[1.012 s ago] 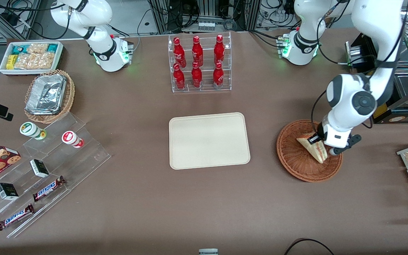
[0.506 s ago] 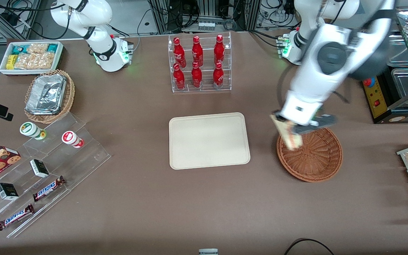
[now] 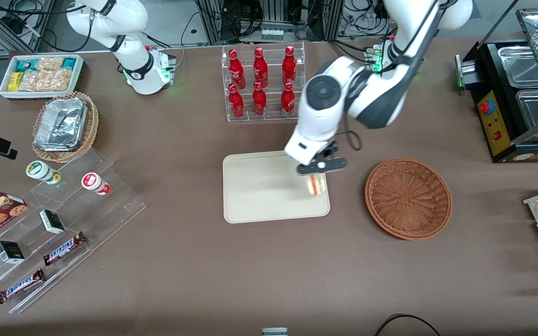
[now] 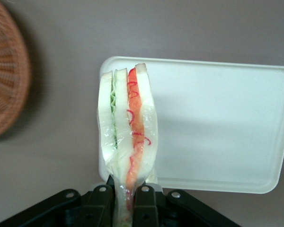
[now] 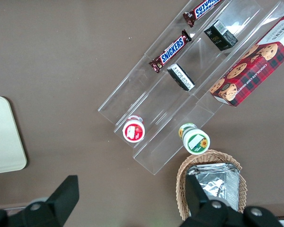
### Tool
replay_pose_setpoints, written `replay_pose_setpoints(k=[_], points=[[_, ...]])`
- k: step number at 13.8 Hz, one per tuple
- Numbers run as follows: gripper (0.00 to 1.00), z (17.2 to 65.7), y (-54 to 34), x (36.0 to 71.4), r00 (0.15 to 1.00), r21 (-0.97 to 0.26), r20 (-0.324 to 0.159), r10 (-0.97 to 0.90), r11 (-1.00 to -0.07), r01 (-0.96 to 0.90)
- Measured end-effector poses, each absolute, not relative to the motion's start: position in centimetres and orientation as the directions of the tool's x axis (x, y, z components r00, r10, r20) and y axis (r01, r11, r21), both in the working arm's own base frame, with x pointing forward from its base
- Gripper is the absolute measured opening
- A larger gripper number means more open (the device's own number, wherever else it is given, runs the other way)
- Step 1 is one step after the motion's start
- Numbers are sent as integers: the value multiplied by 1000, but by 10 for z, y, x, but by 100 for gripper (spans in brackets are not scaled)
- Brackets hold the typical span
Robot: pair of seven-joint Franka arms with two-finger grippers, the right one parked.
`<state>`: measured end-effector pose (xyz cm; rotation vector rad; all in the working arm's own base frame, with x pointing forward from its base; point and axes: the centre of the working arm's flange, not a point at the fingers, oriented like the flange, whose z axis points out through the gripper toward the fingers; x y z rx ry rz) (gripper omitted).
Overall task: Place sandwich from basket to tray
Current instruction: 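Lift the sandwich and carry it over the cream tray, then lower the sandwich onto the tray and open the left gripper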
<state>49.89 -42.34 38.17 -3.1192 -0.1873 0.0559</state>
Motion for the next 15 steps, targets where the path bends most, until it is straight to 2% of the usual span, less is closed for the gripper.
replay_pose_setpoints(k=[5, 9, 13, 14, 15], points=[[15, 296, -473, 481, 997, 1, -41, 69, -998, 69], [15, 259, -487, 480, 998, 42, -17, 64, -997, 65], [16, 232, -501, 465, 999, 27, -33, 35, -999, 36], [21, 233, -503, 465, 999, 29, -31, 32, -999, 33], [31, 235, -504, 466, 999, 31, -28, 32, -999, 33]])
